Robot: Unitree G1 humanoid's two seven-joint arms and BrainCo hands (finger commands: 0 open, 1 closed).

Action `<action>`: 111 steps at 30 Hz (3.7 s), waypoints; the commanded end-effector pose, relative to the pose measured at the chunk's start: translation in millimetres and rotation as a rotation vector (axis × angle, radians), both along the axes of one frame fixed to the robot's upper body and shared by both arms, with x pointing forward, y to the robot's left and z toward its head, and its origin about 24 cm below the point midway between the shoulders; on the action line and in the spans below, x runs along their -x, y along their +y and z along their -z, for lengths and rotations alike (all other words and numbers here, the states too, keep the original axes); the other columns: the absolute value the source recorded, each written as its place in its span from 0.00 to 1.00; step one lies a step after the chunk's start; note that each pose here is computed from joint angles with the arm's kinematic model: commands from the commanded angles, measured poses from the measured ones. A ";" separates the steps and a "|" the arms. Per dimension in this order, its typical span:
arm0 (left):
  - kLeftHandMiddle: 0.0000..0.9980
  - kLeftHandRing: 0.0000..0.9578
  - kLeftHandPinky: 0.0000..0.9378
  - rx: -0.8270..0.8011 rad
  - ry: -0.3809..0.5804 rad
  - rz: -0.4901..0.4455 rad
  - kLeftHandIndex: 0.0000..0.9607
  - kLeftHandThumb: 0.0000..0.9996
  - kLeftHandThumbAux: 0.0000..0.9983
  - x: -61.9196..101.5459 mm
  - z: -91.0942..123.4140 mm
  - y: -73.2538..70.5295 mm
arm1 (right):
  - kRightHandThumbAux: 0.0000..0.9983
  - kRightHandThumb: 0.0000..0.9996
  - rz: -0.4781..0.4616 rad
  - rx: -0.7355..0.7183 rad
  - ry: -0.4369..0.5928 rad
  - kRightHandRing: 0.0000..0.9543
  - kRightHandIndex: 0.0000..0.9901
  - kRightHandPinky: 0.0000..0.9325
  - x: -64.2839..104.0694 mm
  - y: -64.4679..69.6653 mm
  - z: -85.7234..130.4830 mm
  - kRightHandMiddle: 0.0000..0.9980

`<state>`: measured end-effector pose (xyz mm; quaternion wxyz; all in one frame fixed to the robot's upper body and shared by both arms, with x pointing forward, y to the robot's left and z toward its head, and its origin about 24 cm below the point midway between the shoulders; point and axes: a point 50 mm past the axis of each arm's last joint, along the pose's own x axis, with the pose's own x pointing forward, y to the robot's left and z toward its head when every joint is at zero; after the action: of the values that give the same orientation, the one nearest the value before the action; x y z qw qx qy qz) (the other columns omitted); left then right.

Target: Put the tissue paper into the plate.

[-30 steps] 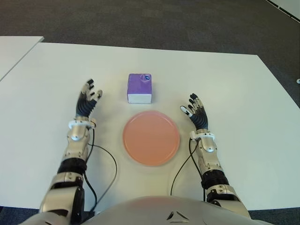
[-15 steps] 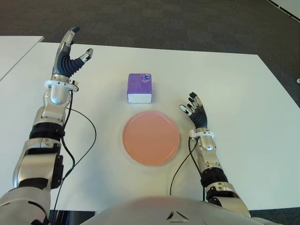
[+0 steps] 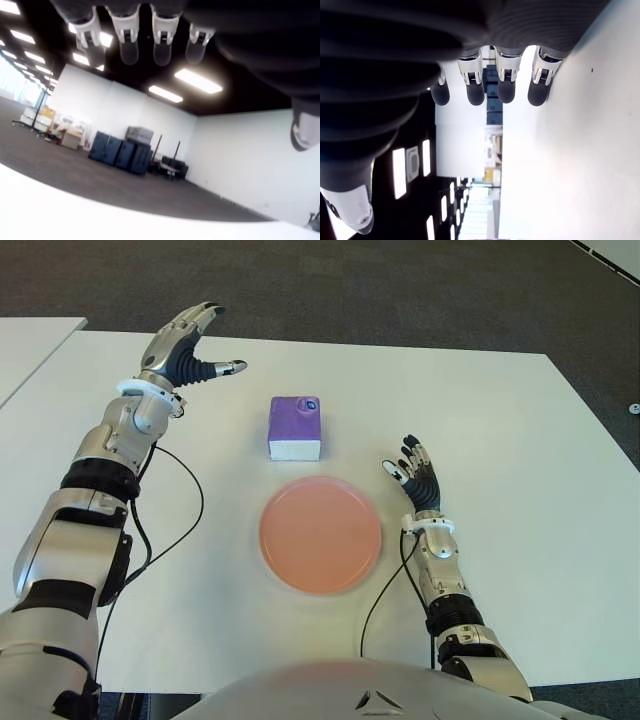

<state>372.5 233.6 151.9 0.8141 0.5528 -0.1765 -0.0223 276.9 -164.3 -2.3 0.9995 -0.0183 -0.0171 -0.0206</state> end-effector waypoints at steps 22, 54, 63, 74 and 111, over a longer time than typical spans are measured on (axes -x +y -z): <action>0.00 0.00 0.00 -0.685 0.411 0.205 0.00 0.13 0.26 -6.6 77.1 -58.3 | 0.62 0.00 0.027 0.009 0.150 0.00 0.00 0.00 9.7 4.1 28.4 0.00; 0.00 0.00 0.00 -0.589 0.205 0.166 0.00 0.10 0.25 -12.6 70.6 -74.6 | 0.61 0.00 0.007 0.001 0.212 0.00 0.00 0.00 8.2 6.5 38.8 0.00; 0.00 0.00 0.00 -0.536 0.125 0.174 0.00 0.12 0.24 -13.2 61.8 -74.4 | 0.60 0.00 0.003 -0.003 0.226 0.00 0.00 0.00 8.4 6.0 41.4 0.00; 0.00 0.00 0.00 -0.446 0.012 0.254 0.00 0.13 0.24 -10.1 33.6 -71.2 | 0.59 0.00 -0.006 -0.004 0.246 0.00 0.00 0.00 9.2 3.7 46.0 0.00; 0.00 0.00 0.00 -0.559 0.074 0.355 0.00 0.09 0.28 6.4 77.8 -98.5 | 0.61 0.00 -0.021 -0.005 0.245 0.00 0.00 0.00 9.6 3.6 47.7 0.00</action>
<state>365.9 137.8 88.0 0.6341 0.6992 -0.2469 -0.2191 297.7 -156.9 -7.7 0.9997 -0.0253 0.0043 0.0021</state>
